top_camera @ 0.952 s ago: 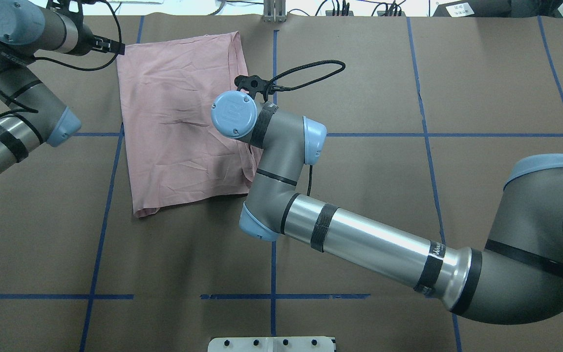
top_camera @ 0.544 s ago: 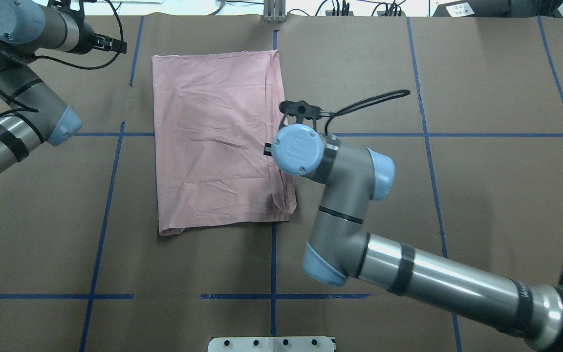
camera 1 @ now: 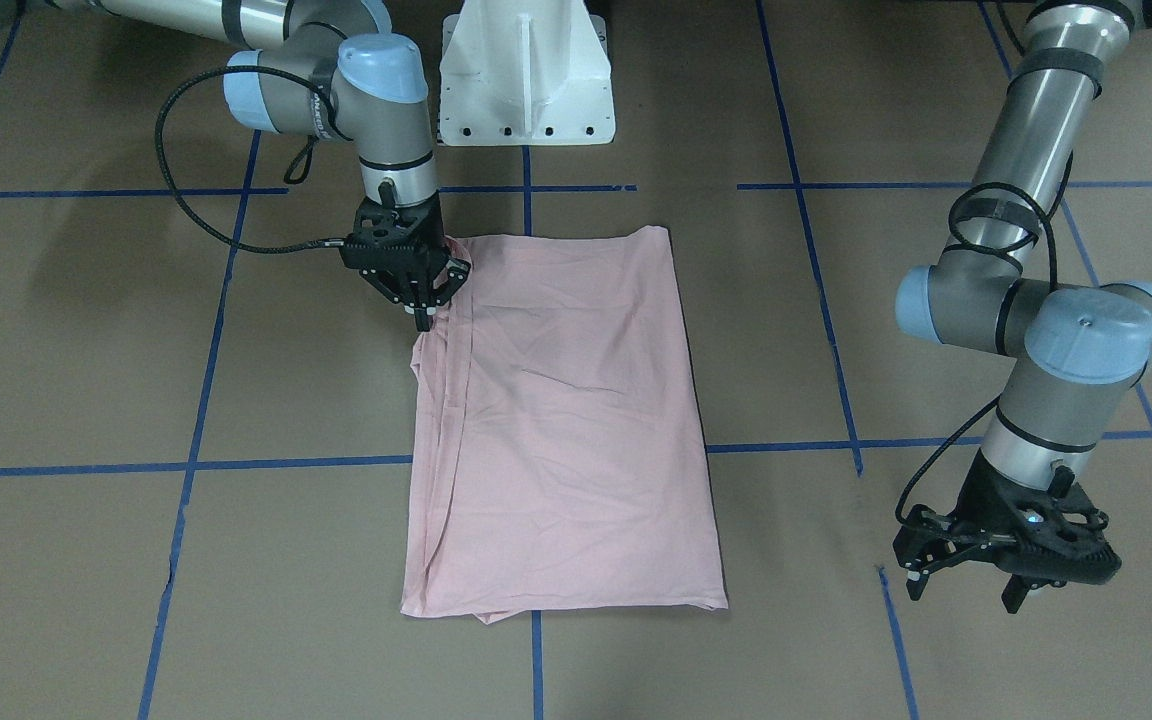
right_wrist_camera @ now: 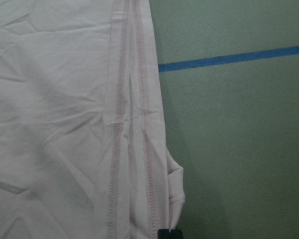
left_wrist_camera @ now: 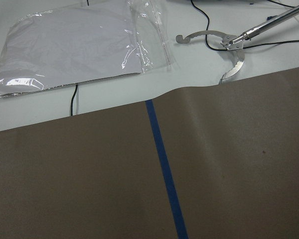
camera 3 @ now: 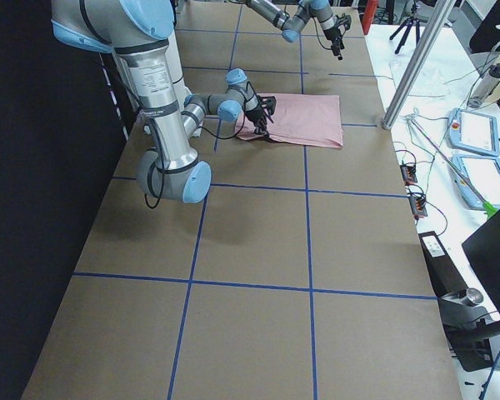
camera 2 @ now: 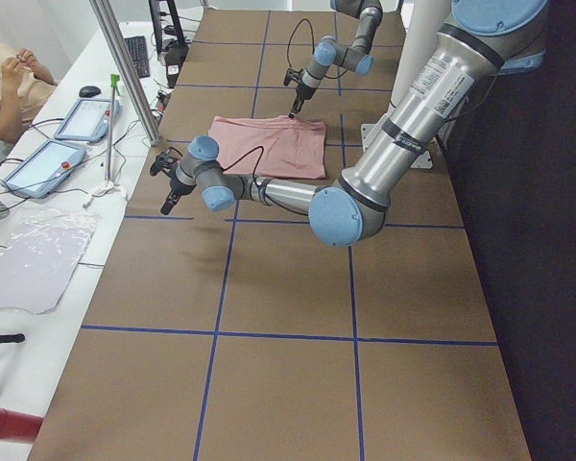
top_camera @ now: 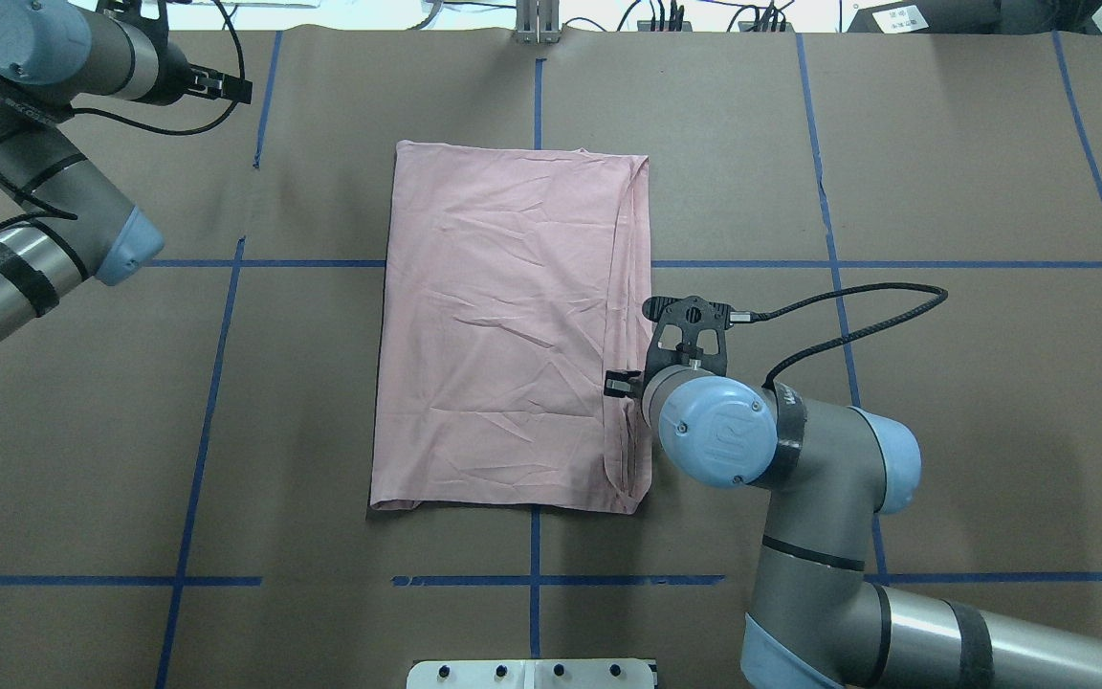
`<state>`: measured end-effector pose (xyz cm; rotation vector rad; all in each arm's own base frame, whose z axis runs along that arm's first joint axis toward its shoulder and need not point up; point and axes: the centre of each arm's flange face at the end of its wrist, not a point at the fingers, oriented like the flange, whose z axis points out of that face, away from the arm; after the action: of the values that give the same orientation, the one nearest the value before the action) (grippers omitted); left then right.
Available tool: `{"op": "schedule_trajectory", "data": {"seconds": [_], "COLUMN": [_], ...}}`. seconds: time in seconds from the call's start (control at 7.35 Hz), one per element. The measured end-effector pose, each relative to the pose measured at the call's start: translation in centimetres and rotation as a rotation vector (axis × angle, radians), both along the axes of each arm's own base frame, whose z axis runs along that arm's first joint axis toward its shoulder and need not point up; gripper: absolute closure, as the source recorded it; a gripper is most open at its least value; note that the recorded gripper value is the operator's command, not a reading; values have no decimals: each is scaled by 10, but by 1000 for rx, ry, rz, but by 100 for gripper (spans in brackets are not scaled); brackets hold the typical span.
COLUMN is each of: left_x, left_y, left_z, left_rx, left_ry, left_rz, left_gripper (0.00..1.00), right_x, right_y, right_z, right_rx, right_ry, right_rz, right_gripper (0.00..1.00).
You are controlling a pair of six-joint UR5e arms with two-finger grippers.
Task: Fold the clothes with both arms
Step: 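Drag the shirt edge with the right gripper to straighten the shirt, then lower the left gripper to the shirt corner nearest the robot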
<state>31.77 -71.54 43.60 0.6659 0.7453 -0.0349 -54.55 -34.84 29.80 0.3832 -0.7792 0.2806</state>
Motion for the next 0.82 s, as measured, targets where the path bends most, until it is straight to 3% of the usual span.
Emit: {"op": "schedule_trajectory", "data": {"seconds": [0.54,0.82], "left_x": [9,30], "left_y": [22,93], "left_z": [-24,-36], "left_rx": [-10,-76], "left_ry": [77,216], "left_rz": [8,53], "left_gripper": [0,0], "right_x": [20,48], "right_y": [25,35], "right_z": [-4,-12], "right_rx": [40,50], "right_ry": [-24,-58], "right_rz": [-47,-61], "right_gripper": [0,0]}}
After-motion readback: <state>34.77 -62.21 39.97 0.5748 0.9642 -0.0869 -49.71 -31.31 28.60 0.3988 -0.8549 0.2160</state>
